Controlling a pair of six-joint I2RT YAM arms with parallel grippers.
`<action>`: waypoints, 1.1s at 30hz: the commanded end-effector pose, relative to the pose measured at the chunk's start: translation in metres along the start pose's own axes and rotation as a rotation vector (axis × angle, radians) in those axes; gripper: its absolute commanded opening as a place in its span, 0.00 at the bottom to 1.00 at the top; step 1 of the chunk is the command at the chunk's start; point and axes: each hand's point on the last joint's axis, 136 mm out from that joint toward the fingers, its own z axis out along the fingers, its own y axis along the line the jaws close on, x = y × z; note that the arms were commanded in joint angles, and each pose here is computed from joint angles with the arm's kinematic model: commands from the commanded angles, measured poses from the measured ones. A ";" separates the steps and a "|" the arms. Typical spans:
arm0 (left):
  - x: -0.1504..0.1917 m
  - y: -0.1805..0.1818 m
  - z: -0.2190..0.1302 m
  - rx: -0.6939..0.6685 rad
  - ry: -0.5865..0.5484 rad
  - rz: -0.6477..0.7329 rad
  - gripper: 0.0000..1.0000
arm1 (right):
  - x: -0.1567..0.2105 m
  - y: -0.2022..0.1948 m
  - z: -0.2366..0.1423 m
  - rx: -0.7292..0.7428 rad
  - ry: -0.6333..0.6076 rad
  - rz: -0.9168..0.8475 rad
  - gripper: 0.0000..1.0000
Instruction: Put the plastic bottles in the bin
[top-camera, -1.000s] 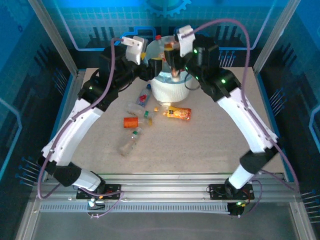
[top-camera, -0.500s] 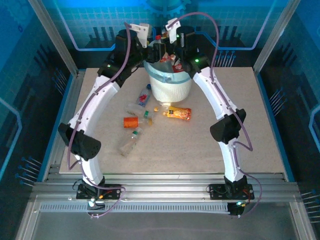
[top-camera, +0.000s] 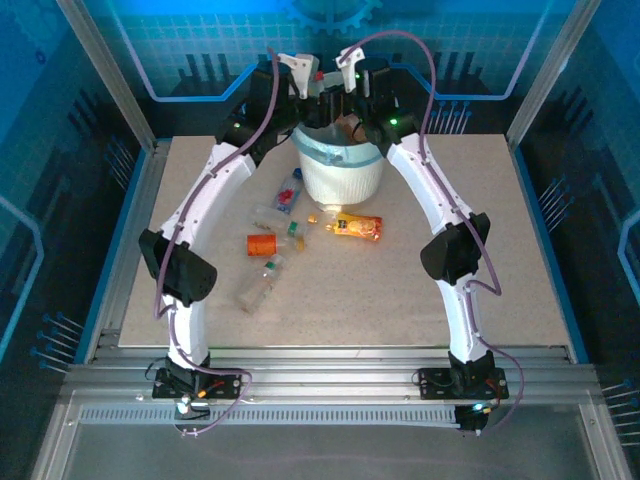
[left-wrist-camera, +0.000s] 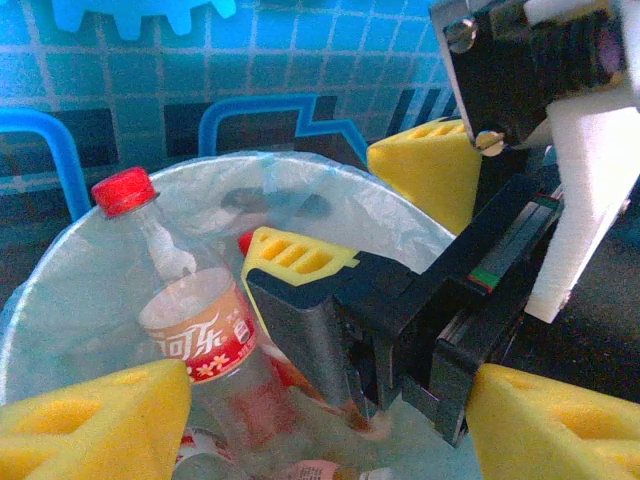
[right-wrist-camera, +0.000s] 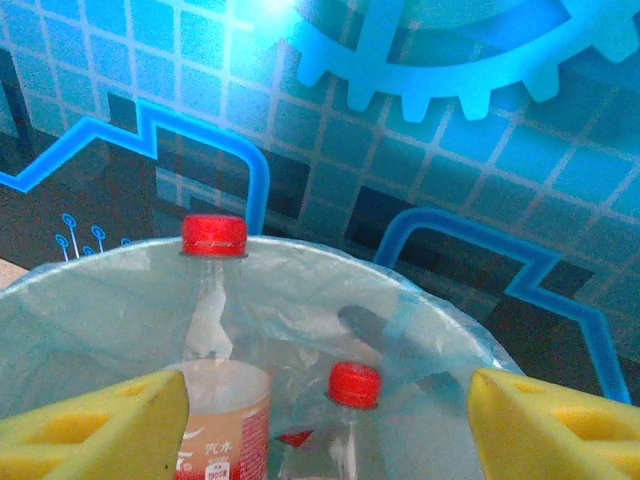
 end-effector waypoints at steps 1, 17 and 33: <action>-0.009 0.001 0.002 0.014 -0.024 -0.027 0.73 | -0.025 -0.013 -0.016 0.022 -0.063 0.008 0.73; -0.013 0.004 -0.002 0.002 -0.006 -0.013 0.73 | -0.050 -0.001 -0.044 -0.132 -0.093 0.071 0.68; 0.042 0.014 -0.120 -0.092 0.072 0.058 0.72 | -0.031 0.102 -0.167 -0.460 0.066 0.012 0.68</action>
